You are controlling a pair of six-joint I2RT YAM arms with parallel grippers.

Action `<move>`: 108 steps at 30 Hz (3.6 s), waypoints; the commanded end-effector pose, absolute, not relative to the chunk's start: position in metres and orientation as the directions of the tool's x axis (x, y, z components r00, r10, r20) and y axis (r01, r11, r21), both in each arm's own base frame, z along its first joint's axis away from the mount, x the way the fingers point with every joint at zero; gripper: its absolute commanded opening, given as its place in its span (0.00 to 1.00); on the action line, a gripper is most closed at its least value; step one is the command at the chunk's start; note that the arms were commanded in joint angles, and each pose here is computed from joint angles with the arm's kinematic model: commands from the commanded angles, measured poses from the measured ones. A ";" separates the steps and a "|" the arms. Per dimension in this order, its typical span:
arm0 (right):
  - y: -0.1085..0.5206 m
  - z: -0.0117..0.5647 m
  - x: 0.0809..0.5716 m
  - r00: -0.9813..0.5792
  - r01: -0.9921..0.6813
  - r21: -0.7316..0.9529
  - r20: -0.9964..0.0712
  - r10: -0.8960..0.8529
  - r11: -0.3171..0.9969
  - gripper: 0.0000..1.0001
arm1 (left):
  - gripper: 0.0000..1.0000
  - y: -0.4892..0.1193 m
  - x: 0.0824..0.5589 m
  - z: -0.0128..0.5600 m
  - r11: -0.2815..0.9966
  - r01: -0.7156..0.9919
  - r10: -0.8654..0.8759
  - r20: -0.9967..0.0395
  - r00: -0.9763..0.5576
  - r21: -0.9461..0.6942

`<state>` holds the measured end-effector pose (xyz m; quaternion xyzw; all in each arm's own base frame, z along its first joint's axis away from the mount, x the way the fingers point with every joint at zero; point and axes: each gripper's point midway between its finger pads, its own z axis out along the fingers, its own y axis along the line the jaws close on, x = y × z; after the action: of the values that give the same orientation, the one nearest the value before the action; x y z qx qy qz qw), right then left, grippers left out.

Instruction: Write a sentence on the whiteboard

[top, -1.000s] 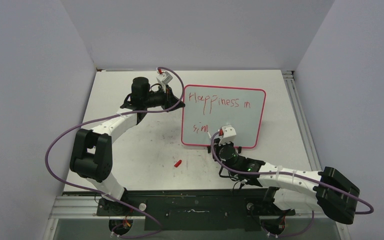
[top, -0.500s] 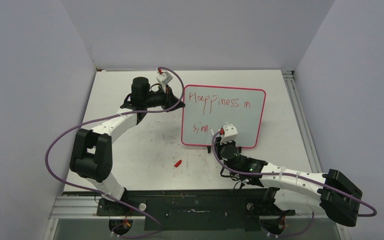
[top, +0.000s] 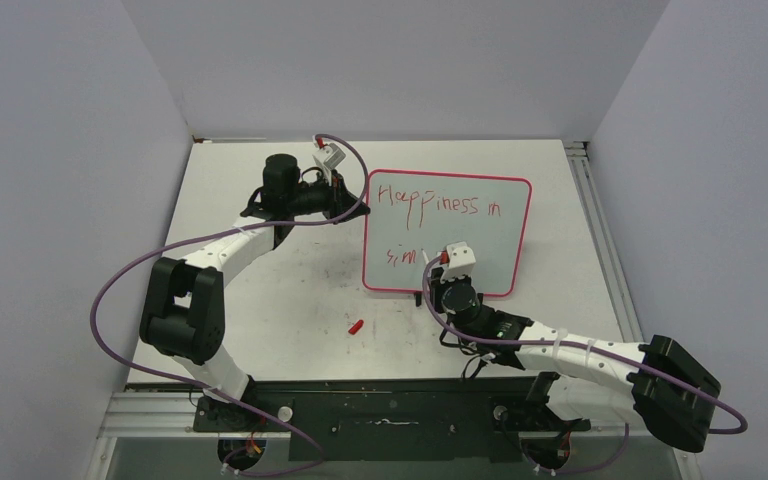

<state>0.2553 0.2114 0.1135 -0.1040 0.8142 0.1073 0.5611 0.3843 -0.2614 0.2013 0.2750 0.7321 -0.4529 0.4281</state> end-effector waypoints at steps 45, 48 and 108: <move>0.222 0.148 0.263 -0.321 -0.297 0.122 -0.947 0.021 0.947 0.05 | 0.00 -0.263 0.383 0.240 0.399 0.852 -0.005 -0.929 -0.369 -0.340; 0.220 0.145 0.265 -0.327 -0.299 0.119 -0.945 0.016 0.947 0.05 | 0.00 -0.263 0.383 0.240 0.399 0.851 -0.005 -0.929 -0.371 -0.342; 0.219 0.101 0.242 -0.432 -0.306 0.106 -0.901 -0.039 0.946 0.05 | 0.00 -0.263 0.382 0.242 0.395 0.854 -0.008 -0.930 -0.367 -0.340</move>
<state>0.2390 0.2094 0.0961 -0.1041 0.8443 0.1157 0.5127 0.3842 -0.2615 0.2014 0.2753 0.7319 -0.4533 0.4278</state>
